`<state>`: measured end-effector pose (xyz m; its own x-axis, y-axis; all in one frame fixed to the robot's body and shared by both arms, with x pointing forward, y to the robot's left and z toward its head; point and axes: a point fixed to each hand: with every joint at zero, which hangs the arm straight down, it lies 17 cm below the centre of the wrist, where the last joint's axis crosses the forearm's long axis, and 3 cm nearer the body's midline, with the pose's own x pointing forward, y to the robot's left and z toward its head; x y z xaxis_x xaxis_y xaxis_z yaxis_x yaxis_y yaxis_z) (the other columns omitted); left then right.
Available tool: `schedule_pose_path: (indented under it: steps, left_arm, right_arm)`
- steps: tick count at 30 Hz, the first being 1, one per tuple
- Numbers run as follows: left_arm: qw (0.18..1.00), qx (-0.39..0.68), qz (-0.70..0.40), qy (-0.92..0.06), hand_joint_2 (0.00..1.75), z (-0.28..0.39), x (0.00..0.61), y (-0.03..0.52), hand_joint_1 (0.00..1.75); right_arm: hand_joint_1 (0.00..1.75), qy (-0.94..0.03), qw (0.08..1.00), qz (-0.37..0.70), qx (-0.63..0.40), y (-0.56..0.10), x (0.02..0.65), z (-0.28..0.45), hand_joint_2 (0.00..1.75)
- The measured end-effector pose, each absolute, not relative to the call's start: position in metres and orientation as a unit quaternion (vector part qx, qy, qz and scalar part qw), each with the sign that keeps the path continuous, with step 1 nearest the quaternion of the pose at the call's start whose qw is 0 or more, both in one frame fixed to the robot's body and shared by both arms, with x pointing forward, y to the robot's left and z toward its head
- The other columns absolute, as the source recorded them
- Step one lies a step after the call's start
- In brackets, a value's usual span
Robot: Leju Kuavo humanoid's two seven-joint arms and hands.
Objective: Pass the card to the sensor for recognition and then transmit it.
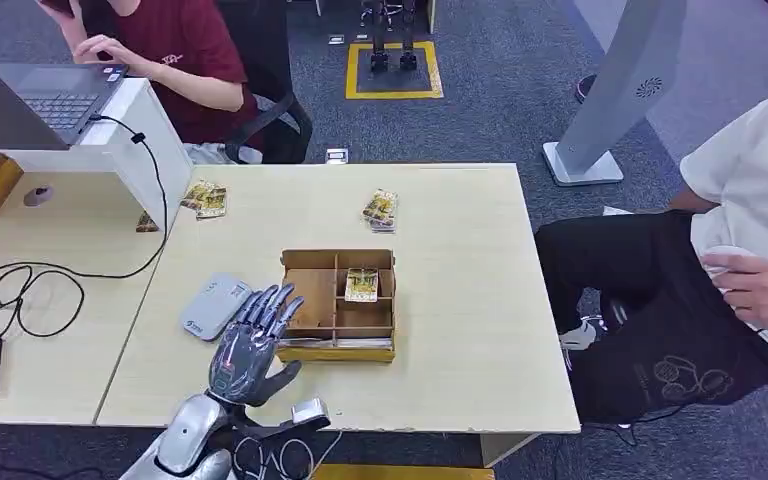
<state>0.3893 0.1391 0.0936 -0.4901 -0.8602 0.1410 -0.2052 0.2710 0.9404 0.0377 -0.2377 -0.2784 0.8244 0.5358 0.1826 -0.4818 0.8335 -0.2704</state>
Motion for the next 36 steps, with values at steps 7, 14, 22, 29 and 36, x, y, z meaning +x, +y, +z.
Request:
schedule_pose_path:
  steps: [7, 14, 22, 29, 36]
  left_arm:
    - [0.351, 0.364, -0.48, -0.717, 1.75, 0.09, 0.39, 0.139, 0.0]
    - [0.356, 0.358, -0.484, -0.714, 1.75, 0.087, 0.39, 0.138, 0.0]
    - [0.367, 0.347, -0.486, -0.713, 1.75, 0.084, 0.391, 0.138, 1.75]
    - [0.386, 0.324, -0.499, -0.705, 1.75, 0.072, 0.39, 0.139, 1.75]
    - [0.392, 0.312, -0.504, -0.704, 1.75, 0.068, 0.389, 0.139, 1.75]
  right_arm:
    - [0.0, -0.126, 0.949, 0.268, -0.107, -0.238, 0.038, -0.278, 1.75]
    - [0.0, -0.127, 0.948, 0.271, -0.106, -0.237, 0.038, -0.278, 1.75]
    - [0.0, -0.127, 0.948, 0.272, -0.106, -0.237, 0.038, -0.278, 1.75]
    - [0.0, -0.126, 0.949, 0.269, -0.106, -0.237, 0.038, -0.278, 1.75]
    - [0.0, -0.126, 0.949, 0.27, -0.102, -0.236, 0.038, -0.278, 1.75]
